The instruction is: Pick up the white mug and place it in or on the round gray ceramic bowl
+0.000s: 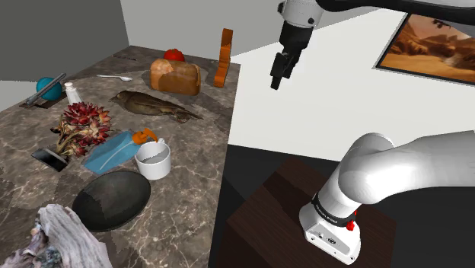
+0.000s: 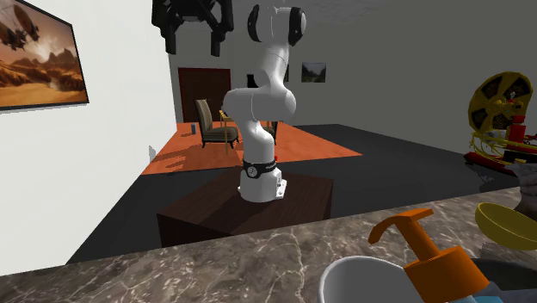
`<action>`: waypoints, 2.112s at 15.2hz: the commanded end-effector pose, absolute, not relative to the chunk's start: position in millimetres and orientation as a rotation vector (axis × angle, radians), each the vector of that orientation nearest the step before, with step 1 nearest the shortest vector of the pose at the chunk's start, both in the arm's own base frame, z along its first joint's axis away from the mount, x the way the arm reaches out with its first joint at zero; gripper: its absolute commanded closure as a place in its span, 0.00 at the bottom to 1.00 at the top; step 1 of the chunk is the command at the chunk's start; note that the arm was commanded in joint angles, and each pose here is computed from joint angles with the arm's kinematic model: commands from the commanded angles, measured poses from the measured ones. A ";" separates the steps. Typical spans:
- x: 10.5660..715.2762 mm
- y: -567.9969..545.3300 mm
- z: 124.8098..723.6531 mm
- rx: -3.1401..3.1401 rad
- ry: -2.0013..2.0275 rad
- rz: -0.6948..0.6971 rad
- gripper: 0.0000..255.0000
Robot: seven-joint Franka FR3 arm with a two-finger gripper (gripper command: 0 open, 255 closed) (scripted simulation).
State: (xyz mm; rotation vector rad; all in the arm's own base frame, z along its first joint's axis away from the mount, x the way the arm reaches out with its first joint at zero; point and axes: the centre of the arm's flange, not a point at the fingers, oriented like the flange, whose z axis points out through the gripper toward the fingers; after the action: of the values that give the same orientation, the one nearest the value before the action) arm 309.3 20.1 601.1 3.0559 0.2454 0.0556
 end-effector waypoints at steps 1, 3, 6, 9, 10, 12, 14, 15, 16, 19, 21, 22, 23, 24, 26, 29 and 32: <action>309.3 20.1 601.1 3.056 0.245 0.056 0.00; 319.8 40.4 588.7 3.057 0.253 0.059 0.00; 335.2 71.0 570.2 3.059 0.265 0.065 0.00; 350.6 101.8 551.8 3.060 0.277 0.070 0.00; 355.6 112.1 545.7 3.061 0.281 0.072 0.00; 365.7 132.8 533.6 3.062 0.288 0.076 0.00; 375.6 153.5 521.5 3.063 0.296 0.080 0.00; 380.6 163.9 515.5 3.063 0.300 0.081 0.00; 385.5 174.4 509.5 3.064 0.304 0.083 0.00; 400.2 205.7 491.6 3.065 0.316 0.089 0.00; 409.9 226.7 479.7 3.066 0.324 0.093 0.00; 414.7 237.2 473.8 3.066 0.328 0.094 0.00; 419.5 247.8 467.9 3.067 0.331 0.096 0.00; 424.3 258.3 462.0 3.067 0.335 0.098 0.00; 433.8 279.5 450.3 3.068 0.343 0.102 0.00; 447.8 311.4 432.8 3.069 0.355 0.107 0.00; 461.7 343.4 415.5 3.070 0.367 0.113 0.00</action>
State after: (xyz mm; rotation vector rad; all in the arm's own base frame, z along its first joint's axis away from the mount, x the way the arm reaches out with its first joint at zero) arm 453.6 331.9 417.7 3.0687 0.3649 0.1093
